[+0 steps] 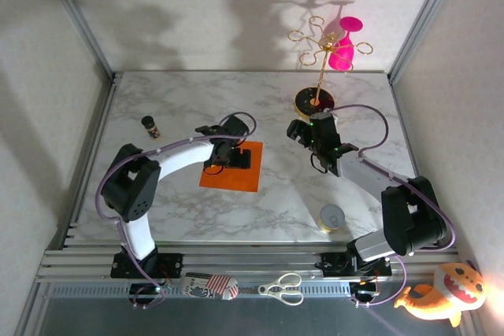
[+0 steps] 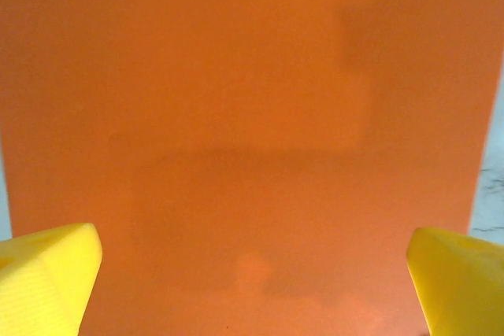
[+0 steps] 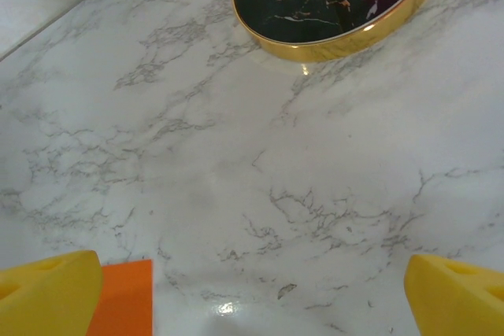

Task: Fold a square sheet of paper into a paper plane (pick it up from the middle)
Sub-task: First fold the square sheet of paper in half at the center of the table.

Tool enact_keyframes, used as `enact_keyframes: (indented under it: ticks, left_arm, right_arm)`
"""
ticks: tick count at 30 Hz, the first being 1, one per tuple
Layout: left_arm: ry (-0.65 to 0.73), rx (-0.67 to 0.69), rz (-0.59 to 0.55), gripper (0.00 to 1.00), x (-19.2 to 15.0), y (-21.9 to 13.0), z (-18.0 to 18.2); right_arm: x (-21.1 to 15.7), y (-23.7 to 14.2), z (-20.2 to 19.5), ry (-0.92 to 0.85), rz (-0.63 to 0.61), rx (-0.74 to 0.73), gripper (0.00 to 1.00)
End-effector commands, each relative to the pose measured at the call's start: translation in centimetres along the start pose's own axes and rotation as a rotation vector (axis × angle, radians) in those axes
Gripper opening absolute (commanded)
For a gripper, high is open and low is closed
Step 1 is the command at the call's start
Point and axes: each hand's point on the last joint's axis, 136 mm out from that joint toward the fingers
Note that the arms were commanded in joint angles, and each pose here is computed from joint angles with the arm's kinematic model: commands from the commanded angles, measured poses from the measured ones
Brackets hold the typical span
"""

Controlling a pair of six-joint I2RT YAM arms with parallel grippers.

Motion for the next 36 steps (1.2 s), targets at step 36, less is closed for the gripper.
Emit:
enact_keyframes:
  ticks: [36]
  left_arm:
    - [0.062, 0.081, 0.134, 0.78, -2.6, 6.1, 2.3]
  right_arm:
    - [-0.4, 2.0, 2.1, 0.058, 0.129, 0.088, 0.99]
Point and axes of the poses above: each hand's point on the last joint's axis, 136 mm out from that joint toward the fingers, its own y axis out along the fingers, its own z axis along the line the jaws close on, x = y × z, and after that the axes turned 5 degrees about -y, right-handed
